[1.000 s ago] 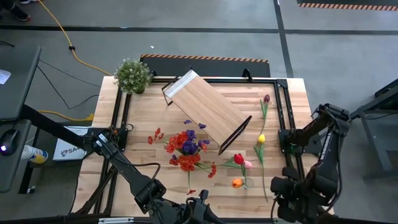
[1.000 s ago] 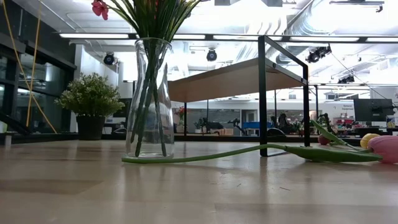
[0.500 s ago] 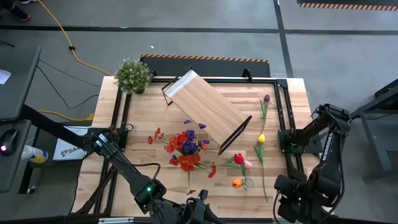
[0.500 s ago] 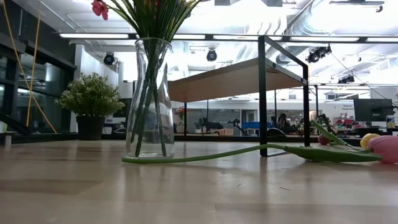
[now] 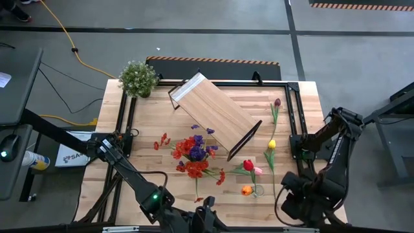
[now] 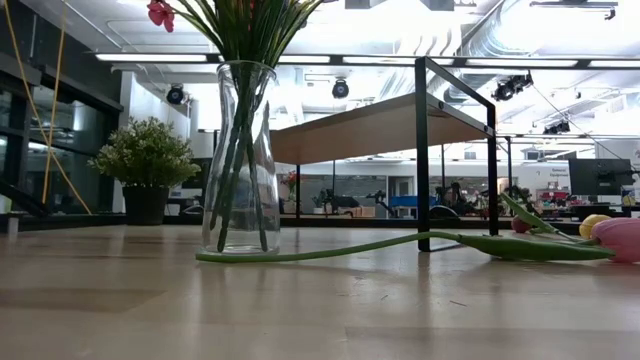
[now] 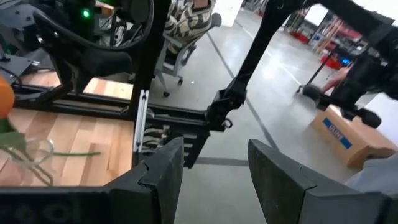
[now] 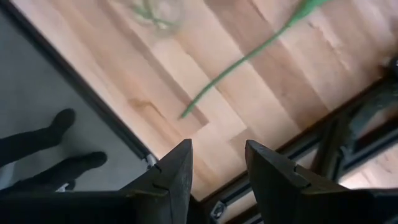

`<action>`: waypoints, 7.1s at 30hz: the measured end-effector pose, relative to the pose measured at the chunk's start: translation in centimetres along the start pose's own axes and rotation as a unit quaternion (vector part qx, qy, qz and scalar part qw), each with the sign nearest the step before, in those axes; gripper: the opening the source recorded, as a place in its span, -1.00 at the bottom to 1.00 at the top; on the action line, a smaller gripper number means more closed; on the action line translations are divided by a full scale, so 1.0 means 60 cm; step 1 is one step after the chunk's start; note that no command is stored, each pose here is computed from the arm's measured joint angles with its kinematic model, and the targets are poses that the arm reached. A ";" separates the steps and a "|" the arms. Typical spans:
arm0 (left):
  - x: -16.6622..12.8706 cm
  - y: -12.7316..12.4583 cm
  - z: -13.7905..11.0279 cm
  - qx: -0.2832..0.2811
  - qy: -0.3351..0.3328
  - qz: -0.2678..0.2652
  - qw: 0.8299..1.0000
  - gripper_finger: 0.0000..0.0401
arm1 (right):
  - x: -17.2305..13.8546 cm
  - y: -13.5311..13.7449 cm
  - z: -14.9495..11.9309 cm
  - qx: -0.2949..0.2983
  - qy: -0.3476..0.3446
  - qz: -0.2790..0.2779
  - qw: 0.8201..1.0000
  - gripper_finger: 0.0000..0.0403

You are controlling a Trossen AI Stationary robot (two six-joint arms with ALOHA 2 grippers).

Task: Pick and place flowers into a vace then onto a shelf
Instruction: Put the yellow tulip into the right transparent vase

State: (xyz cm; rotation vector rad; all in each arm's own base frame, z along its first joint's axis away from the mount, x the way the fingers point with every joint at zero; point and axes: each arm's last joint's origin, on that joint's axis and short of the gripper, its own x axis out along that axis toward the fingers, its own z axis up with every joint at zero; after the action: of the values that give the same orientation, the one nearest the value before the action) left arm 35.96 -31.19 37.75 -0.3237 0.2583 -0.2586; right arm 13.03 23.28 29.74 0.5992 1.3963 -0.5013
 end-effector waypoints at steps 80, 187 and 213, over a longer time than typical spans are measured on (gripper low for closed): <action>-0.023 0.045 -0.069 0.012 0.182 0.164 0.969 0.05 | 0.160 -0.215 0.153 0.278 0.021 0.099 0.955 -0.31; -0.022 0.043 -0.067 -0.001 0.170 0.168 0.971 0.05 | 0.255 -0.208 0.128 0.281 0.111 0.035 0.953 -0.97; -0.022 0.042 -0.068 -0.003 0.178 0.158 0.971 0.05 | 0.176 -0.172 0.105 0.230 0.133 0.014 0.964 -0.98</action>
State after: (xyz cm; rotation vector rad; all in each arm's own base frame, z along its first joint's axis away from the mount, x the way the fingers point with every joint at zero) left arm 34.08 -29.65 33.42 -0.2362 0.6589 0.0018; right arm 12.30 11.61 18.74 1.0940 1.5299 -0.7519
